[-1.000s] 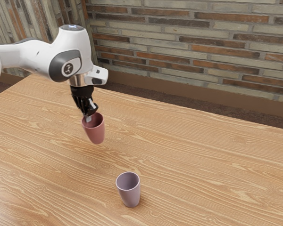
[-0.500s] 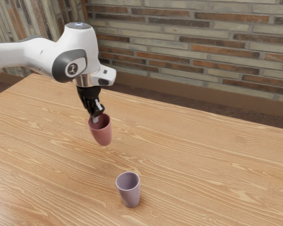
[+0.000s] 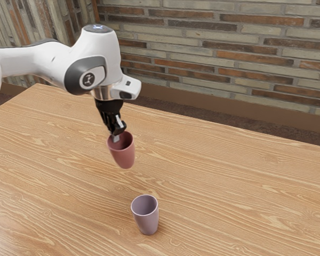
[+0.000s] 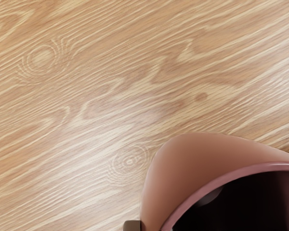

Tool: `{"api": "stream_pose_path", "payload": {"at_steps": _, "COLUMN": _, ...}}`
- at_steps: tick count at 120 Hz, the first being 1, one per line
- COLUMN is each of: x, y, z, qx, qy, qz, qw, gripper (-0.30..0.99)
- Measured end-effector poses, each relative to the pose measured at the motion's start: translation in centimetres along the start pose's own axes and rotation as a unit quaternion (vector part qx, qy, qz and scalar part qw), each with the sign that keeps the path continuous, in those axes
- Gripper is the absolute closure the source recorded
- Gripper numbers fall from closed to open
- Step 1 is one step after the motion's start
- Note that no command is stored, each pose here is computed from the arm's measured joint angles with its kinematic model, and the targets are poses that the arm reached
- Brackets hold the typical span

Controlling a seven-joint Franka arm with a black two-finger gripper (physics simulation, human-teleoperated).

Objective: Place the left cup onto the right cup

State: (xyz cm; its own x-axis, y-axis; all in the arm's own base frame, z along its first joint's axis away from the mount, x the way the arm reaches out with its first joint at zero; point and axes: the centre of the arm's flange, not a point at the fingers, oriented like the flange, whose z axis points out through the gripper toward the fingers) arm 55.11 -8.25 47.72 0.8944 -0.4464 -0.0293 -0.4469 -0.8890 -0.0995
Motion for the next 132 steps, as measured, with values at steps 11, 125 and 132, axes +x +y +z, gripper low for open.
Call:
{"api": "stream_pose_path", "payload": {"at_steps": 11, "x": 0.2, "y": 0.7, "z": -0.1, "qx": 0.0, "qy": 0.0, "qz": 0.007, "qw": 1.0, "gripper": 0.79}}
{"api": "stream_pose_path", "payload": {"at_steps": 125, "x": 0.9, "y": 10.5, "z": -1.6, "qx": 0.001, "qy": 0.012, "qz": 0.094, "qw": 0.995, "gripper": 0.79}}
{"api": "stream_pose_path", "payload": {"at_steps": 132, "x": 0.6, "y": 10.5, "z": -1.5, "qx": 0.0, "qy": 0.011, "qz": 0.093, "qw": 0.996, "gripper": 0.79}}
